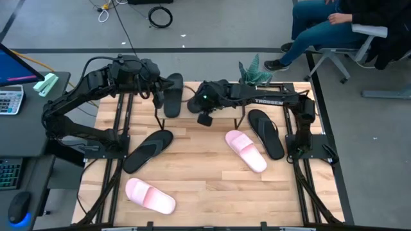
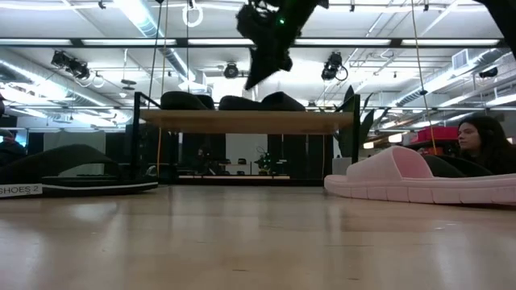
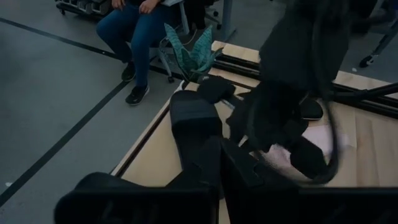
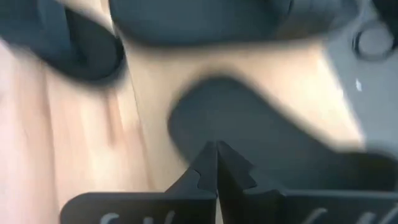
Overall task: Pick and place slides into the shelf
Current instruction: Put the black slipper on the shelf
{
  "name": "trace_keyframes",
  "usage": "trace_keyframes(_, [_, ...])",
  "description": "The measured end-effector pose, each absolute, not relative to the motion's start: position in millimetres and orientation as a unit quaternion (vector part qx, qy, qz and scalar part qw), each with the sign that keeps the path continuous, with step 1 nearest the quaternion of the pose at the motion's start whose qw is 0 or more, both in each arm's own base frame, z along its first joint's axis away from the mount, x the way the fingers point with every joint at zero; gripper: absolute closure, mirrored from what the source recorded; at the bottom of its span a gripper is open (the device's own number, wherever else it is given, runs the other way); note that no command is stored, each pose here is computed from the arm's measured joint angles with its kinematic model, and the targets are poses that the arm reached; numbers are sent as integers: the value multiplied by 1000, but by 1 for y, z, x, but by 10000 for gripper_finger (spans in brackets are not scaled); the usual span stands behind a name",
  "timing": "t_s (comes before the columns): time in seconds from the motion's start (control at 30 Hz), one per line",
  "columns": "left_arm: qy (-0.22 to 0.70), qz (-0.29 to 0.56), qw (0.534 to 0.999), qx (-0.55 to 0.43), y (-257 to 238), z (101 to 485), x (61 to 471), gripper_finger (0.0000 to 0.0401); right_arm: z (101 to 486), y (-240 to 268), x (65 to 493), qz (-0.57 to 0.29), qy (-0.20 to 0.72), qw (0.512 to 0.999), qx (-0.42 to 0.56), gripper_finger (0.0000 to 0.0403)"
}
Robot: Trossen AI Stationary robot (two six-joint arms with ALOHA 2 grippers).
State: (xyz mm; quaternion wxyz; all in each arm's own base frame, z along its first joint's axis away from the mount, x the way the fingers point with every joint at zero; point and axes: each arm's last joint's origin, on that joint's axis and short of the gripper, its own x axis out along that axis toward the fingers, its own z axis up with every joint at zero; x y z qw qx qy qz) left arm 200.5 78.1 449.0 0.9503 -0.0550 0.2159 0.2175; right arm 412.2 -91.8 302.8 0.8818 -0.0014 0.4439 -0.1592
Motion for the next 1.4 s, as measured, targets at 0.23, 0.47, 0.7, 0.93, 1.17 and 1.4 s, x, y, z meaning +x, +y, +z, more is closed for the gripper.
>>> trace_keyframes(0.23, [216,218,950,-55,78,449,201,380,295,-85,404,-232,496,836,-41,403])
trace_keyframes(0.47, [216,220,949,-64,78,449,200,379,295,-90,399,-285,502,815,-47,403])
trace_keyframes(0.7, [222,219,948,-64,78,447,200,389,295,-102,391,-338,514,785,-67,402])
trace_keyframes(0.93, [228,219,947,-65,78,446,200,379,297,-114,387,-374,517,763,-107,402])
trace_keyframes(1.17, [236,219,945,-65,78,445,199,380,298,-109,388,-381,516,756,-128,402])
trace_keyframes(1.4, [248,218,941,-67,77,443,198,389,311,-76,388,-351,504,774,-153,403])
